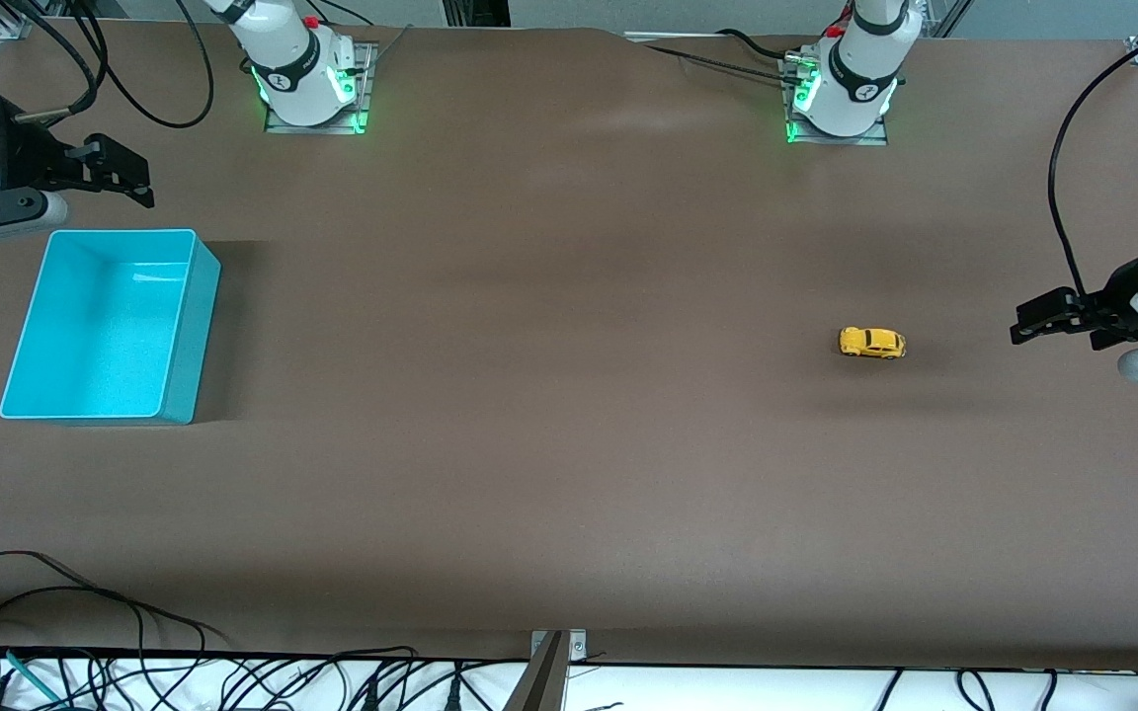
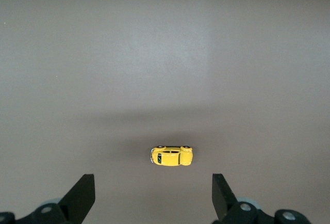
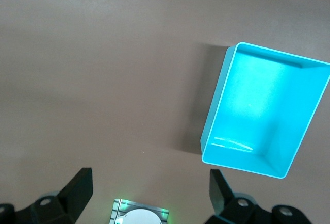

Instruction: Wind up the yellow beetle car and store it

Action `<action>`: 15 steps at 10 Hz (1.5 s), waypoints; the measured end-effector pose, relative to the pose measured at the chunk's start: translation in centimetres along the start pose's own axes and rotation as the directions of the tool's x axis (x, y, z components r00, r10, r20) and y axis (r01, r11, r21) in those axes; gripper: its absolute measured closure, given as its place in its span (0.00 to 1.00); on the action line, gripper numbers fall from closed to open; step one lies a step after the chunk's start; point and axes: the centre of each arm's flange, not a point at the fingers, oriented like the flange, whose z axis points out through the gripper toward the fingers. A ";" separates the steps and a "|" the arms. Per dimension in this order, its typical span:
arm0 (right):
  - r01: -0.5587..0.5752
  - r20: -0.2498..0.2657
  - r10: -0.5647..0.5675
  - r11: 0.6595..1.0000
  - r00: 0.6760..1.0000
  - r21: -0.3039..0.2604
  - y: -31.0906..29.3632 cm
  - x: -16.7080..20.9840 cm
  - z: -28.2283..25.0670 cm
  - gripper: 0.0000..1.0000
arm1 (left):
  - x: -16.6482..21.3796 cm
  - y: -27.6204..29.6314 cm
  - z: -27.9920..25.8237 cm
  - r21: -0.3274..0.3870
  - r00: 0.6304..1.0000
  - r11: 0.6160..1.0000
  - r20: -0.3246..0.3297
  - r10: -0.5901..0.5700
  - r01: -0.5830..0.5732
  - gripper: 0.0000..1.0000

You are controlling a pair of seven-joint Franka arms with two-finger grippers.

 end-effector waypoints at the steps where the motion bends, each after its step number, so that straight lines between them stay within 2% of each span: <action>1: 0.000 0.000 0.000 1.000 1.000 0.000 0.0 0.0 0.0 0.00 | 0.0 0.0 0.0 0.000 1.000 1.000 0.000 0.000 0.000 0.00; 7: 0.000 0.001 0.000 1.000 1.000 0.000 0.0 0.0 0.0 0.00 | 0.1 0.0 0.3 0.000 1.000 1.000 0.006 -0.012 0.012 0.00; 11: 0.001 0.003 -0.001 1.000 1.000 0.001 0.0 0.1 0.1 0.00 | 0.1 -0.3 1.9 0.003 0.984 0.985 0.037 -0.172 0.172 0.00; 13: 0.001 0.003 -0.001 1.000 1.000 0.001 0.0 0.1 0.2 0.00 | 0.0 -0.4 3.6 0.018 0.936 0.939 0.070 -0.344 0.343 0.00; 15: 0.001 0.005 -0.001 1.000 1.000 0.002 0.0 0.1 0.2 0.00 | -0.3 -0.4 5.7 0.051 0.837 0.843 0.101 -0.537 0.535 0.00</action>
